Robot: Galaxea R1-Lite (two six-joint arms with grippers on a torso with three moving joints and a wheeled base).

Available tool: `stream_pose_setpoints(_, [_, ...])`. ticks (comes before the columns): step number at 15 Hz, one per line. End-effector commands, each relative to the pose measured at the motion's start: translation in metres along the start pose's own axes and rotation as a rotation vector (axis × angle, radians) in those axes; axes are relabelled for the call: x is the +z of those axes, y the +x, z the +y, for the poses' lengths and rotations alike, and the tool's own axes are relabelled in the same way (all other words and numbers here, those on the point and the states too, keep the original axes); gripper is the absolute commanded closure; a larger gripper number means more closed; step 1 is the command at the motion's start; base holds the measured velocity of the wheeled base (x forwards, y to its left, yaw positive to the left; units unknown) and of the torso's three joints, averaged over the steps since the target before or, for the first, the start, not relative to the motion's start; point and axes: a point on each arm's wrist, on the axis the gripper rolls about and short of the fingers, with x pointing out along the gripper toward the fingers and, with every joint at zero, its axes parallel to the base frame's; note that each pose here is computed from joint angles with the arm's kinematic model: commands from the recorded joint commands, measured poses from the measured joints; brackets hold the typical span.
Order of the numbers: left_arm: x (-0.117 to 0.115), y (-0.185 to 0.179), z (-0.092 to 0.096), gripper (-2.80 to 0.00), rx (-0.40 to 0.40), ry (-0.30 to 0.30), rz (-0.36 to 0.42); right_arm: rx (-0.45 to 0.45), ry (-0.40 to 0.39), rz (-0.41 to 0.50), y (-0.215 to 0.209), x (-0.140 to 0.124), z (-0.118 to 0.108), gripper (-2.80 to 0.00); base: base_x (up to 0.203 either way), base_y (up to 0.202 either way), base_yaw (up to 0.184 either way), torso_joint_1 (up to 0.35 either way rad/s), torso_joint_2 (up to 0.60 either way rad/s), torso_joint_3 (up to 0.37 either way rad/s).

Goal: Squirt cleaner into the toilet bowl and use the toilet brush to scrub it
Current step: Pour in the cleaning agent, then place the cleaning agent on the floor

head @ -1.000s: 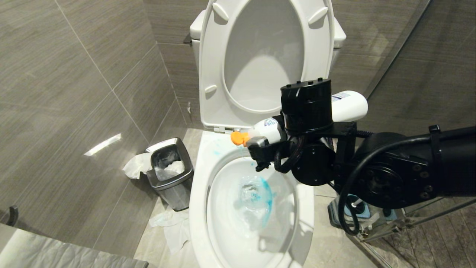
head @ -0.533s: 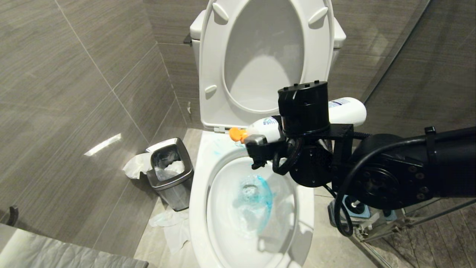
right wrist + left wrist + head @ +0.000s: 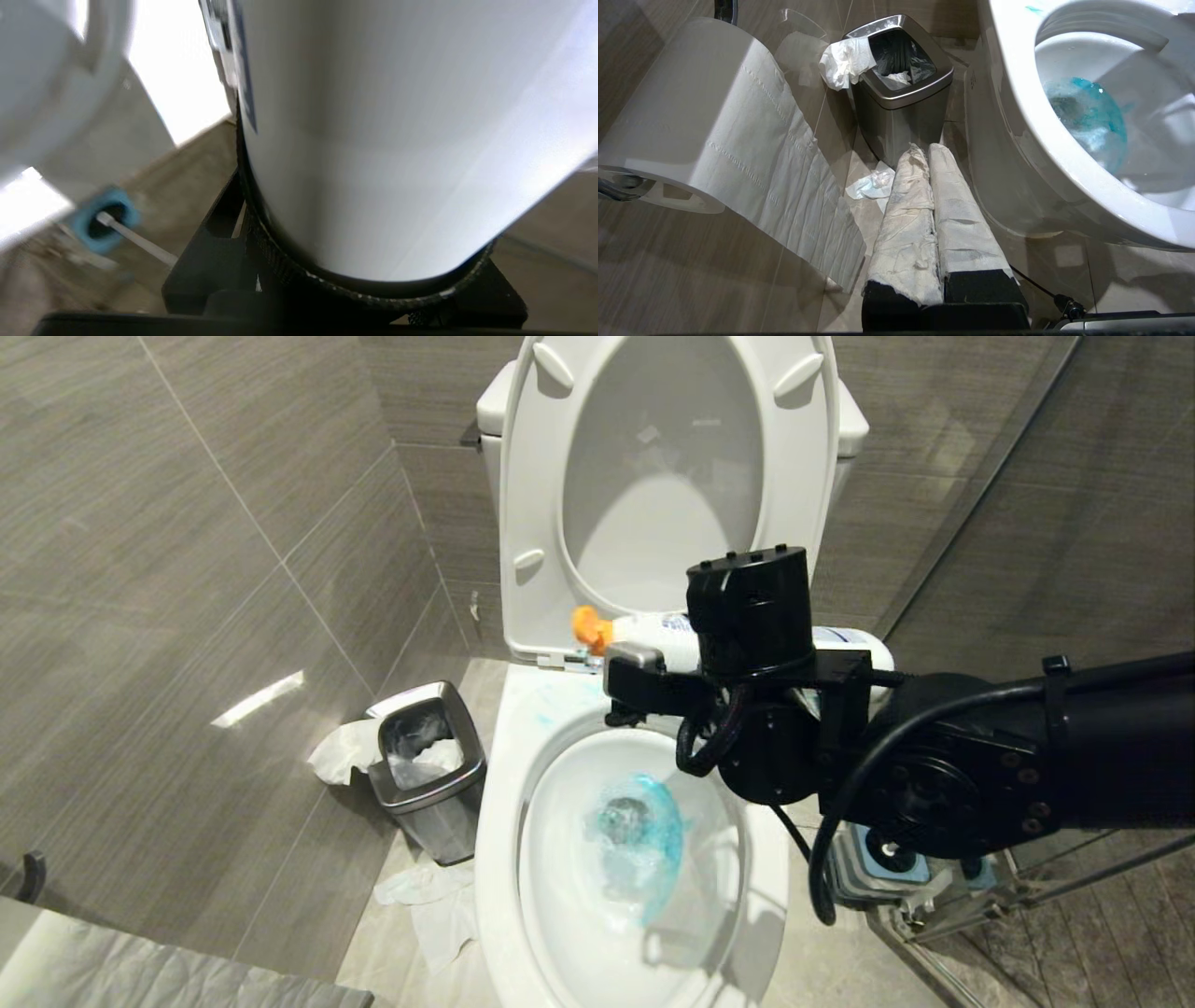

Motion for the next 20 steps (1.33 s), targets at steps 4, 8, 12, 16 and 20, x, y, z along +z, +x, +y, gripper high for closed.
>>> stream_pose_setpoints(4, [0.0,0.0,0.0,0.0,0.001,0.0,0.001,-0.022,0.277,-0.033,0.012,0.012,-0.012,0.0,0.0,0.0,0.0,0.0,0.0,0.0])
stream_pose_setpoints(8, [0.0,0.0,0.0,0.0,0.0,0.0,0.001,-0.052,0.332,-0.003,0.02,0.0,-0.032,0.0,0.0,0.0,0.0,0.0,0.0,0.0])
stream_pose_setpoints(12, [0.0,0.0,0.0,0.0,0.001,0.0,0.001,-0.01,0.317,-0.03,0.016,-0.021,-0.067,0.0,0.0,0.0,0.0,0.0,0.0,0.0])
stream_pose_setpoints(16, [0.0,0.0,0.0,0.0,0.001,0.0,0.002,0.027,0.38,-0.076,-0.007,-0.038,-0.105,0.0,0.0,0.0,0.0,0.0,0.0,0.0])
stream_pose_setpoints(20, [0.0,0.0,0.0,0.0,-0.001,0.0,0.001,0.089,0.394,-0.133,-0.032,-0.054,-0.14,0.0,0.0,0.0,0.0,0.0,0.0,0.0])
